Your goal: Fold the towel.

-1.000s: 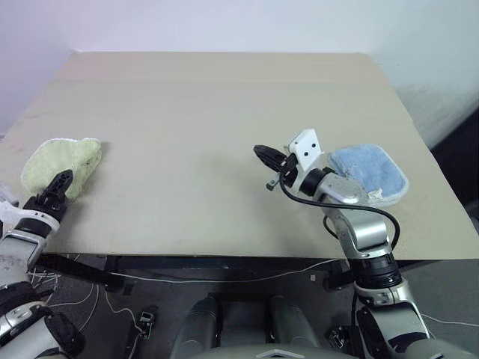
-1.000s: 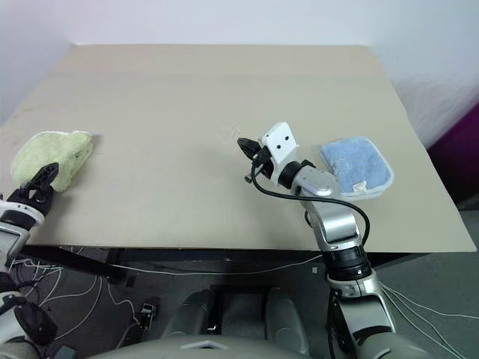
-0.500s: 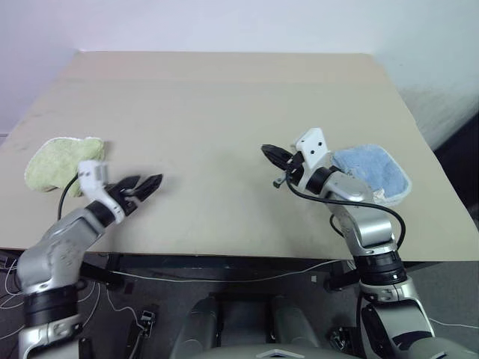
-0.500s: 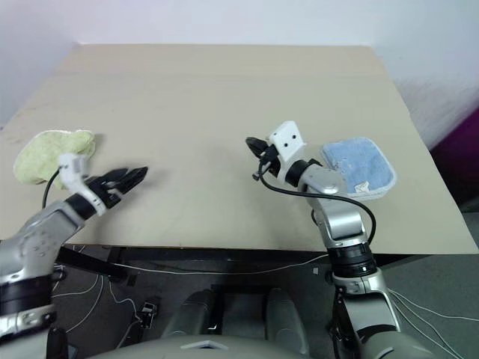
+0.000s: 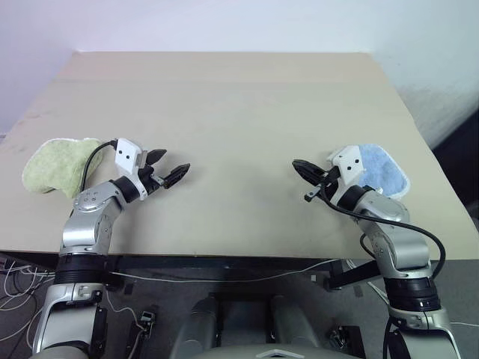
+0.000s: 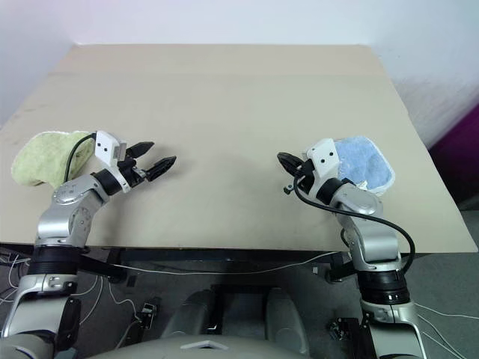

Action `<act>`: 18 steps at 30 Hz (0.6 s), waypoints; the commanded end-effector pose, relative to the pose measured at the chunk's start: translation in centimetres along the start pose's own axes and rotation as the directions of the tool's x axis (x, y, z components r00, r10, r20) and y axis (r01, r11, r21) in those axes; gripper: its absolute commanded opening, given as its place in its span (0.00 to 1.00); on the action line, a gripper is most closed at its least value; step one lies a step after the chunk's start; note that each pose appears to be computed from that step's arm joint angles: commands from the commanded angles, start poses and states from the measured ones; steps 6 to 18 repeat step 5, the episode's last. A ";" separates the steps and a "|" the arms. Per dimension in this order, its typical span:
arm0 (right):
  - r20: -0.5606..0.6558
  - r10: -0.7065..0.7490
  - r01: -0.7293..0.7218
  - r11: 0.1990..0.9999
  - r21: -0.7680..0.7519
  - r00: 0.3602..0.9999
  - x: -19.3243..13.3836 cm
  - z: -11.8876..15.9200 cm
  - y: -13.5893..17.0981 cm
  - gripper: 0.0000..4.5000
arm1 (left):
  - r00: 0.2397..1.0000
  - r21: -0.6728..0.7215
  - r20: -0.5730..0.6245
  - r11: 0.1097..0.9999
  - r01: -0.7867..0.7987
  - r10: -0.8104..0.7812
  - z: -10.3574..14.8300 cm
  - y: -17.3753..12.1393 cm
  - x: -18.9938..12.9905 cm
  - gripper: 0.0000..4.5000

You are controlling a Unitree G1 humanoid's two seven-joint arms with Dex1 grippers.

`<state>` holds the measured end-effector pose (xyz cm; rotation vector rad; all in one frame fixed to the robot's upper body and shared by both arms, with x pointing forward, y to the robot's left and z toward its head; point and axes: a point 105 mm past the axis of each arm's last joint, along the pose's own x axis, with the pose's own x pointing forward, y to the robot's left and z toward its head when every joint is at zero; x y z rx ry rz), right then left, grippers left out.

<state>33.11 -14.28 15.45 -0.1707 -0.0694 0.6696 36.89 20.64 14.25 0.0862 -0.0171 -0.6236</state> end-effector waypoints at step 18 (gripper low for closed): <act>0.028 0.007 -0.007 1.000 -0.023 1.000 -0.3 1.1 0.2 0.00 | 0.998 0.058 0.036 0.997 -0.059 0.057 0.8 1.4 -0.7 1.00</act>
